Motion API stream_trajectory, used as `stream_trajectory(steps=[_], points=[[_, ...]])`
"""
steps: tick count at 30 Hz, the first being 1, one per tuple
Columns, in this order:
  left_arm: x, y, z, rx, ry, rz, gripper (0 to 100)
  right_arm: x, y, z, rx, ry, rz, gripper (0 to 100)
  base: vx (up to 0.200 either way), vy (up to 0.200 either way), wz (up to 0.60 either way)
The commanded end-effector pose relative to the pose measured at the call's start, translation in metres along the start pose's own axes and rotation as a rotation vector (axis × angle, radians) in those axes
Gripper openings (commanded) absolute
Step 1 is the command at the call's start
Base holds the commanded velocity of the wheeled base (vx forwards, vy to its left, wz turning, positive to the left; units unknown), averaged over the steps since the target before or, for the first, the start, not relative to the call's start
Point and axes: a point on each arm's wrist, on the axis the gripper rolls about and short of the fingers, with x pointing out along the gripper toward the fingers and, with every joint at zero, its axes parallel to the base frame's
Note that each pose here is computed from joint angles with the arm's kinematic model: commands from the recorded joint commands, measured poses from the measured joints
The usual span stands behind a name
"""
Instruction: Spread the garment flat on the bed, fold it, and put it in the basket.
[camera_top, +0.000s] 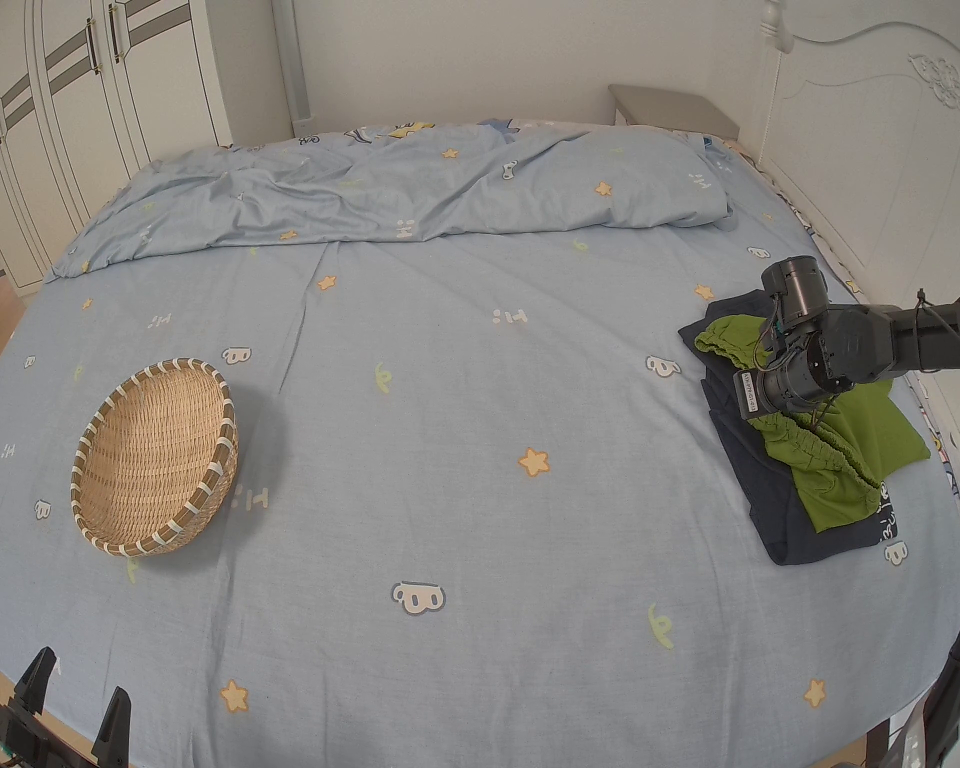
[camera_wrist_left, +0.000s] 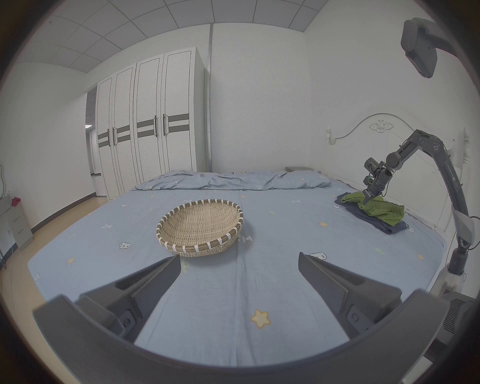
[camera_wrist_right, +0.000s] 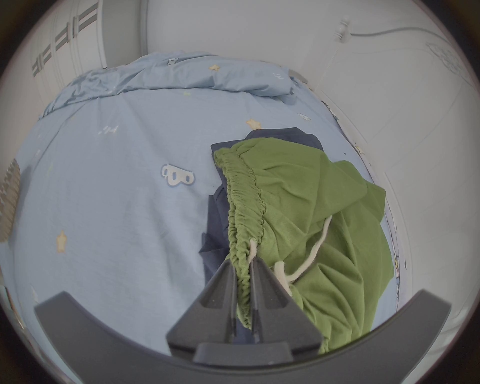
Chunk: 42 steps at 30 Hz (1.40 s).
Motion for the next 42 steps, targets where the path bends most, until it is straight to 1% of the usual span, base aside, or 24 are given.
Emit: stream_trajectory(steps=[1,3,5,6,7,8,9,11,13,14,15,16,20,21,22,24,25,28,32,33,35,36,38,42], points=[[0.001,0.000,-0.005,0.000,0.014,0.000,100,-0.040,0.003,0.018,0.050,-0.069,0.036,0,0.000,0.000,0.00],[0.001,0.000,-0.005,0.000,0.015,-0.001,100,-0.068,0.016,0.024,0.127,-0.038,0.149,0,0.000,0.000,0.00],[0.001,0.000,-0.005,0.000,0.014,0.000,100,-0.087,0.023,0.026,0.169,-0.015,0.242,0,0.000,0.000,0.00],[0.001,0.000,-0.005,0.000,0.015,-0.001,100,-0.092,0.024,0.026,0.180,-0.010,0.263,0,0.000,0.000,0.00],[0.001,0.000,-0.005,0.000,0.014,0.000,100,-0.105,0.029,0.027,0.208,0.009,0.322,0,0.000,0.000,0.00],[0.001,0.000,-0.005,0.000,0.014,0.000,100,-0.108,0.029,0.028,0.212,0.010,0.330,0,0.000,0.000,0.00],[0.001,0.000,-0.005,0.000,0.014,0.001,100,-0.119,0.036,0.028,0.220,0.017,0.367,0,0.000,0.000,0.00],[0.001,0.000,-0.005,0.000,0.015,-0.001,100,-0.133,0.047,0.024,0.205,0.030,0.403,0,0.000,0.000,0.00],[0.001,0.000,-0.005,0.000,0.014,0.000,100,-0.135,0.050,0.023,0.196,0.032,0.411,0,0.000,0.000,0.00],[0.001,0.000,-0.005,0.000,0.014,0.001,100,-0.147,0.066,0.019,0.163,0.036,0.455,0,0.000,0.000,0.00],[0.001,0.000,-0.005,0.000,0.014,0.000,100,-0.154,0.073,0.018,0.154,0.031,0.481,0,0.000,0.000,0.00],[0.001,0.000,-0.005,0.000,0.015,-0.001,100,-0.161,0.081,0.018,0.157,0.028,0.509,0,0.000,0.000,0.00],[0.001,0.000,-0.005,0.000,0.014,0.000,100,-0.185,0.109,0.018,0.232,0.027,0.612,0,0.000,0.000,0.00],[0.001,0.000,-0.005,0.000,0.014,0.000,100,-0.186,0.110,0.018,0.233,0.027,0.615,0,0.000,0.000,0.00],[0.001,0.000,-0.005,0.000,0.015,-0.001,100,-0.198,0.121,0.017,0.252,0.028,0.654,0,0.000,0.000,0.00],[0.001,0.000,-0.005,0.000,0.014,0.001,100,-0.203,0.125,0.016,0.253,0.027,0.667,0,0.000,0.000,0.00],[0.001,0.000,-0.005,0.000,0.014,0.000,100,-0.217,0.136,0.014,0.234,0.017,0.714,0,0.000,0.000,0.00],[0.001,0.000,-0.005,0.000,0.014,0.000,100,-0.235,0.148,0.017,0.216,-0.015,0.774,0,0.000,0.000,0.00],[0.001,0.000,-0.005,0.000,0.014,0.000,100,-0.239,0.162,0.025,0.239,-0.033,0.810,0,0.000,0.000,0.00],[0.001,0.000,-0.005,0.000,0.014,0.000,100,-0.228,0.179,0.021,0.253,0.014,0.803,0,0.000,0.000,0.00],[0.001,0.000,-0.005,0.000,0.015,-0.001,100,-0.212,0.198,0.013,0.247,0.071,0.777,0,0.000,0.000,0.00],[0.001,0.000,-0.005,0.000,0.014,0.000,100,-0.209,0.201,0.012,0.246,0.080,0.770,0,0.000,0.000,0.00],[0.001,0.000,-0.005,0.000,0.015,-0.001,100,-0.189,0.218,0.005,0.247,0.130,0.735,0,0.000,0.000,0.00],[0.001,0.000,-0.005,0.000,0.014,0.000,100,-0.166,0.236,-0.006,0.293,0.206,0.692,0,0.000,0.000,0.00]])
